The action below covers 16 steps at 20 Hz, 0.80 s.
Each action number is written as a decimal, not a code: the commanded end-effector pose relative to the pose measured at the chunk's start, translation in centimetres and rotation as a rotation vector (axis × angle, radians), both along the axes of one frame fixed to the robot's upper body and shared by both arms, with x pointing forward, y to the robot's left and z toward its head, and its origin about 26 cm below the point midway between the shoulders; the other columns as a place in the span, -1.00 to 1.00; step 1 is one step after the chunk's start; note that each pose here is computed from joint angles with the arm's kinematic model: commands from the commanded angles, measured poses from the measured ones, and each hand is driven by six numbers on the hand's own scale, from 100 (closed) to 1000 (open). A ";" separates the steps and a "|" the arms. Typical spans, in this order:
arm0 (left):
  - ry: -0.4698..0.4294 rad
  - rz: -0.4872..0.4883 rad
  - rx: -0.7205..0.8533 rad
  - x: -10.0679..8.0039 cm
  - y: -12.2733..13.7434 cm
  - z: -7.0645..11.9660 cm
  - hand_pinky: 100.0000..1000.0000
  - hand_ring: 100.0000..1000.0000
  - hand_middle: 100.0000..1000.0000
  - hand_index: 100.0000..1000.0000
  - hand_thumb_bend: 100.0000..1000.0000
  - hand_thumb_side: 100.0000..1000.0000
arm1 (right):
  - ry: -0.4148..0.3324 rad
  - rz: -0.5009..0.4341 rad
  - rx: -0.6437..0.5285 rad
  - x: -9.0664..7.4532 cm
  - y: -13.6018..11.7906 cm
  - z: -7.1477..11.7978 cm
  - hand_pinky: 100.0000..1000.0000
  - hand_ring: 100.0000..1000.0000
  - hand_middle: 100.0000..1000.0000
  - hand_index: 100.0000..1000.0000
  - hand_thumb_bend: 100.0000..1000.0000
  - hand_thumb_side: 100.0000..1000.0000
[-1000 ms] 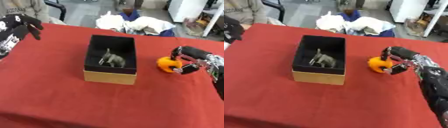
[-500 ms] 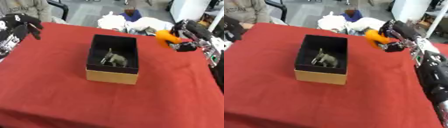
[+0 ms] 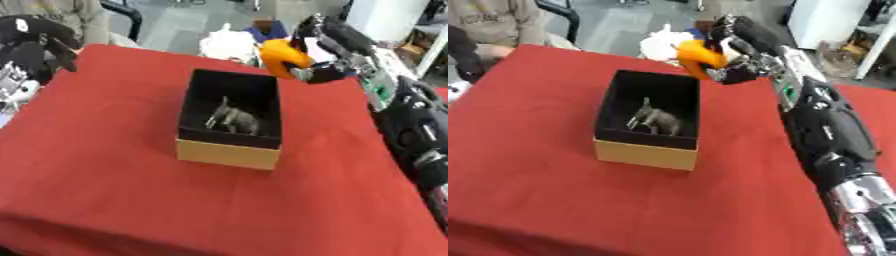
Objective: Pick up objects on the table and place them in the box.
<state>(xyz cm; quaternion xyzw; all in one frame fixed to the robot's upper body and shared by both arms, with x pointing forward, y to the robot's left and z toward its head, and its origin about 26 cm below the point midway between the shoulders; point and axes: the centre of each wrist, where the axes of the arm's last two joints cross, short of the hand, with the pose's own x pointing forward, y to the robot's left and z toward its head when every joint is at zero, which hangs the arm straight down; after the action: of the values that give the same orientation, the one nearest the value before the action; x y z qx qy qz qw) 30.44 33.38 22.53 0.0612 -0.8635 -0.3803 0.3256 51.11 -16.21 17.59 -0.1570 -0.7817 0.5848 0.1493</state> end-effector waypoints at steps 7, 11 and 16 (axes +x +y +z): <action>-0.013 -0.028 0.002 0.0 -0.5 0.8 0.30 -0.05 0.18 0.54 -0.92 0.56 | 0.037 0.057 -0.164 -0.9 4.0 -2.3 0.34 0.14 -0.15 0.16 -1.00 -0.91; -0.005 -0.030 0.002 0.0 -0.4 0.7 0.30 -0.05 0.18 0.54 -0.92 0.56 | 0.053 0.058 -0.257 -1.0 4.2 -3.3 0.51 0.49 0.51 0.70 -0.90 -0.80; 0.006 -0.016 0.005 0.0 -0.1 0.3 0.30 -0.05 0.18 0.54 -0.91 0.57 | 0.058 0.032 -0.338 -0.8 3.0 -2.9 0.64 0.68 0.81 0.82 -0.81 0.07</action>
<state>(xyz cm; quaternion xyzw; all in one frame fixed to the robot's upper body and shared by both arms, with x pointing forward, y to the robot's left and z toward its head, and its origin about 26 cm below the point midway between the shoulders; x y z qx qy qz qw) 30.50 32.99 22.05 0.0447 -0.8618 -0.3799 0.3331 49.85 -12.28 13.03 -0.1294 -0.6769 0.7103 0.1434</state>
